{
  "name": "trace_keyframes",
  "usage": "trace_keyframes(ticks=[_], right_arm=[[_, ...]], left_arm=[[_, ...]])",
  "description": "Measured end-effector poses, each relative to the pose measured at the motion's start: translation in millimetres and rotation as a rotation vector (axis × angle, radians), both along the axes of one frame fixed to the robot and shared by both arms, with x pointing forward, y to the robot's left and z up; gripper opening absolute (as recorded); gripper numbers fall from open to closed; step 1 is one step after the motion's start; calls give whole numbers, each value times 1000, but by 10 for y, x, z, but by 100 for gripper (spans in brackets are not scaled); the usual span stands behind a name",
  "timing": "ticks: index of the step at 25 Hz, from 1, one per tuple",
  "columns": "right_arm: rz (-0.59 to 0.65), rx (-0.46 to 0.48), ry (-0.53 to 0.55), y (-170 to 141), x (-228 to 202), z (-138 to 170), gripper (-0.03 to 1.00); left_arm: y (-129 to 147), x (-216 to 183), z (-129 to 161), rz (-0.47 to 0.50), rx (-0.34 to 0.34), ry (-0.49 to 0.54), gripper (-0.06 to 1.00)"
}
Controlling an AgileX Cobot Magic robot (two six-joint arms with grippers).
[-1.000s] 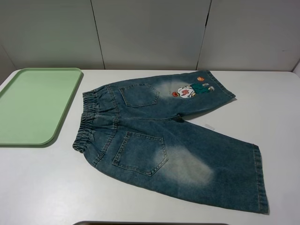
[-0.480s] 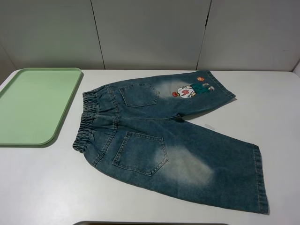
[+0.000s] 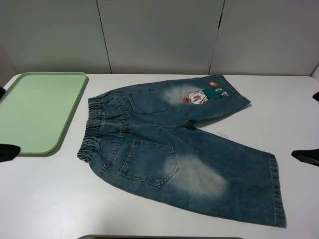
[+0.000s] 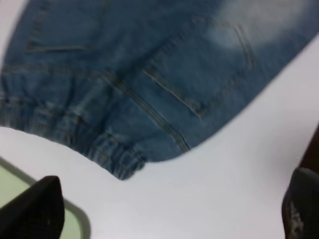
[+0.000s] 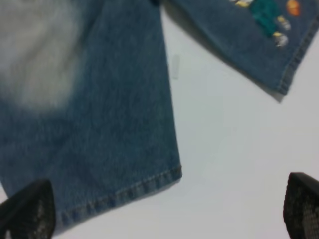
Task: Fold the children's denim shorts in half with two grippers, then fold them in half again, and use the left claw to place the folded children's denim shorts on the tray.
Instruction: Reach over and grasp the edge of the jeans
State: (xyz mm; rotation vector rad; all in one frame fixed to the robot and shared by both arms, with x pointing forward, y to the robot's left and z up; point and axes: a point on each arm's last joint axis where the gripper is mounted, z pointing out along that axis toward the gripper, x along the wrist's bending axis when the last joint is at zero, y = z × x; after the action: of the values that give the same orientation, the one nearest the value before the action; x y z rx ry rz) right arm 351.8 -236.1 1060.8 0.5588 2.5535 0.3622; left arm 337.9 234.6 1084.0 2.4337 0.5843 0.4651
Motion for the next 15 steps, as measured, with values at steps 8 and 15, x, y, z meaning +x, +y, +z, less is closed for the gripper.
trace_keyframes(ticks=[8,15], right_arm=[[52,-93,41,107,146,-356,69],[113,-160,42,42,90,-653,69]], left_arm=[[-102,301,-263,-54,189,106,88],[-162,448,-376,-61,224,133,88]])
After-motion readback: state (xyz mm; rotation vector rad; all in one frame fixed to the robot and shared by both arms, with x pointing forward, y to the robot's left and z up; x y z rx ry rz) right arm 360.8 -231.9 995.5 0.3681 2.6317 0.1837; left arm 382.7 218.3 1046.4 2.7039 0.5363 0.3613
